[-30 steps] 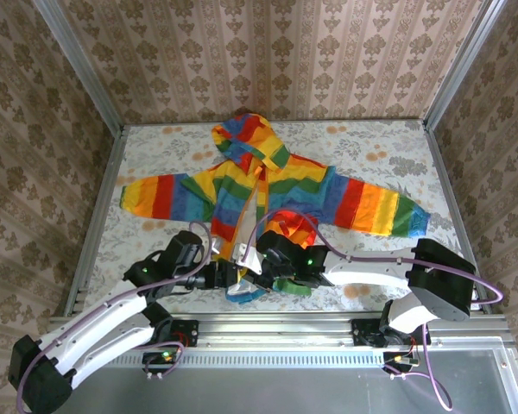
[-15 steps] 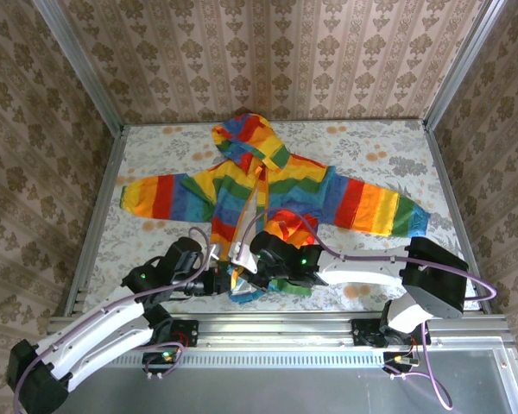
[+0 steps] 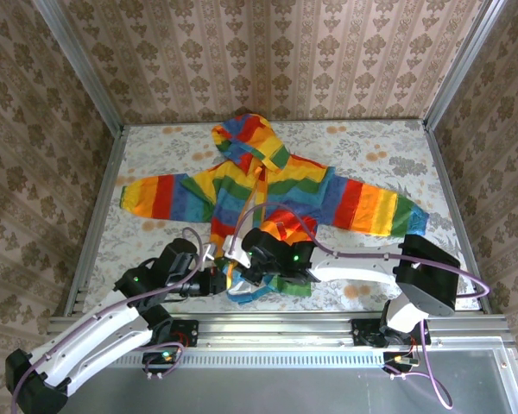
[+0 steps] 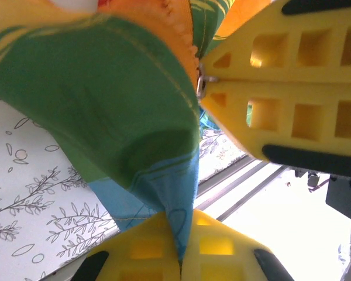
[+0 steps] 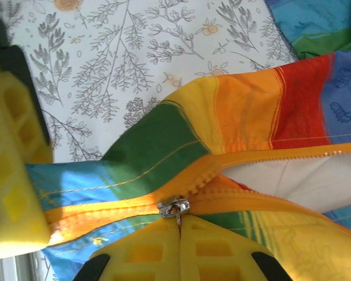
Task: Zip up the jacket
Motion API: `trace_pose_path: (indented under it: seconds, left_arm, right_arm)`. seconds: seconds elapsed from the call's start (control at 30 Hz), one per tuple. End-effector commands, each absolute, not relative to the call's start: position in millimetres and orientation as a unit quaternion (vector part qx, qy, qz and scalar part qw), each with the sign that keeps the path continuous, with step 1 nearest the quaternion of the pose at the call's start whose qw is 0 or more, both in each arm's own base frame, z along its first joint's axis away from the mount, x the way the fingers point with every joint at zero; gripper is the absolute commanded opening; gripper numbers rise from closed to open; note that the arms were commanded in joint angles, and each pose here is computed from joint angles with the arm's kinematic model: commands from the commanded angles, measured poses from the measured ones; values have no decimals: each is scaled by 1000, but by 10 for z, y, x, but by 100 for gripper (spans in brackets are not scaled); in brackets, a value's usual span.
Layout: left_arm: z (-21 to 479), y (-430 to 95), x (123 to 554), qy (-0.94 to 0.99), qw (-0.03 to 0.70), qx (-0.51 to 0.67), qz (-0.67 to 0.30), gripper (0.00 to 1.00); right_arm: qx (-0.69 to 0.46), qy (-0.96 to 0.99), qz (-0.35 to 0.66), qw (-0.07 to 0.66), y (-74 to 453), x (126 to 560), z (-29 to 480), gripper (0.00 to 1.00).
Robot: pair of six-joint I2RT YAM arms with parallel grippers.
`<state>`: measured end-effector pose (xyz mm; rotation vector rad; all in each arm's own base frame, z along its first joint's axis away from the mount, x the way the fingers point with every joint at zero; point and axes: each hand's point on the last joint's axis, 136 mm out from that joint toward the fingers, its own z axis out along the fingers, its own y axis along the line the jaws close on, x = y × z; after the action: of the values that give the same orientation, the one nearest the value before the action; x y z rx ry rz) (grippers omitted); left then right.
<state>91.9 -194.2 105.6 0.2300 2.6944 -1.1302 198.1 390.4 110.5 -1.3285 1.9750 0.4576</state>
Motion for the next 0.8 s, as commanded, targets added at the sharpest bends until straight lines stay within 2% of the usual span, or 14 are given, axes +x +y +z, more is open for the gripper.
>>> trace_pose_path:
  seconds: [0.0, 0.37, 0.77]
  left_arm:
    - [1089, -1888, 783, 919, 79, 86, -376, 0]
    - [1030, -1809, 734, 929, 68, 81, -354, 0]
    - [1028, -1794, 727, 931, 66, 77, -351, 0]
  right_arm:
    - [-473, 794, 117, 364, 3735, 2309, 1082, 0]
    - [-454, 804, 105, 370, 3656, 2601, 1152, 0]
    - [-414, 822, 102, 377, 3514, 3110, 1221, 0]
